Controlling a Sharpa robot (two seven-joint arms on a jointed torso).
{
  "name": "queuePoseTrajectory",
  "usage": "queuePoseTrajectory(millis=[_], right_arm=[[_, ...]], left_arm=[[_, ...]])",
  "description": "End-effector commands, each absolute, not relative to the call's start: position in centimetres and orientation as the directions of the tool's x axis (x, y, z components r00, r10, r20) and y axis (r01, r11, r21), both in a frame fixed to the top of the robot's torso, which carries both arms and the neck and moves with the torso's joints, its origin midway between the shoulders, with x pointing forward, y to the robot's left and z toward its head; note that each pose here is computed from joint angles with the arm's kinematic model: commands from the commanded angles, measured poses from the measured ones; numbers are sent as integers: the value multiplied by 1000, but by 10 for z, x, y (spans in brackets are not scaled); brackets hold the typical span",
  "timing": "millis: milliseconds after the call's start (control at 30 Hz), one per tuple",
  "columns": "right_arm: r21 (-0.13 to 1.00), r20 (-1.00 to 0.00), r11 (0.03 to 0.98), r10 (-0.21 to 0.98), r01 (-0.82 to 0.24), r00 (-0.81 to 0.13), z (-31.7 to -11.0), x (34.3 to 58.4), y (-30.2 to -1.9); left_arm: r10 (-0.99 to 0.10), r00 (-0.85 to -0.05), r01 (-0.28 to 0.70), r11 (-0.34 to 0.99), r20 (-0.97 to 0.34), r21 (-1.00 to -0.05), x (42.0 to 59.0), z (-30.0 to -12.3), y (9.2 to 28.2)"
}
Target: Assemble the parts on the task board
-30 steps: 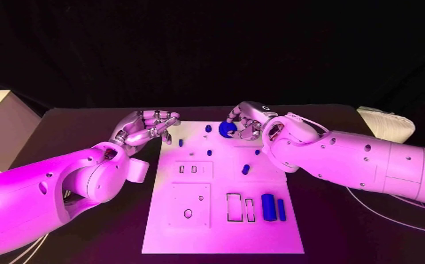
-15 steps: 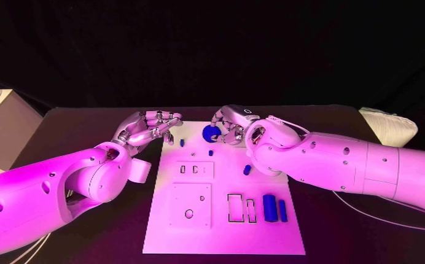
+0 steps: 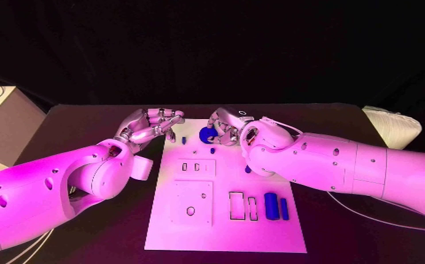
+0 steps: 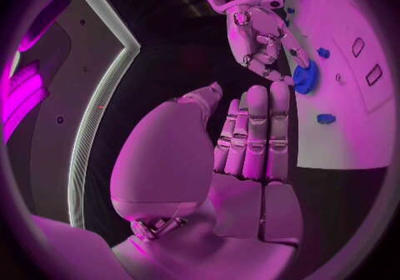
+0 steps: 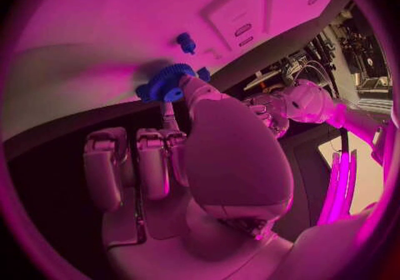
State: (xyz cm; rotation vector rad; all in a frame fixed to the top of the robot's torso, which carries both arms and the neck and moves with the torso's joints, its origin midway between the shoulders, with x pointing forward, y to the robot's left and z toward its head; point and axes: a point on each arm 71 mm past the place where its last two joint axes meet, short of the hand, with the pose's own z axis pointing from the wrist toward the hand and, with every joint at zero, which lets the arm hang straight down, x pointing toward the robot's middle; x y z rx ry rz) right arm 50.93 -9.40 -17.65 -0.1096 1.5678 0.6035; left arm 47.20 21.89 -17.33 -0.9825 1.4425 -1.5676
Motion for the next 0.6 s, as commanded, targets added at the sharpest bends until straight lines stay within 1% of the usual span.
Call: queuePoseTrajectory(millis=[33, 600], right_arm=[[280, -960, 861, 259, -424, -107, -179, 511, -94], [256, -966, 874, 240, -414, -92, -183, 516, -91]], left_arm=[[-907, -420, 40, -70, 47, -997, 471, -172, 216], [-906, -420, 39, -70, 47, -997, 472, -172, 216]])
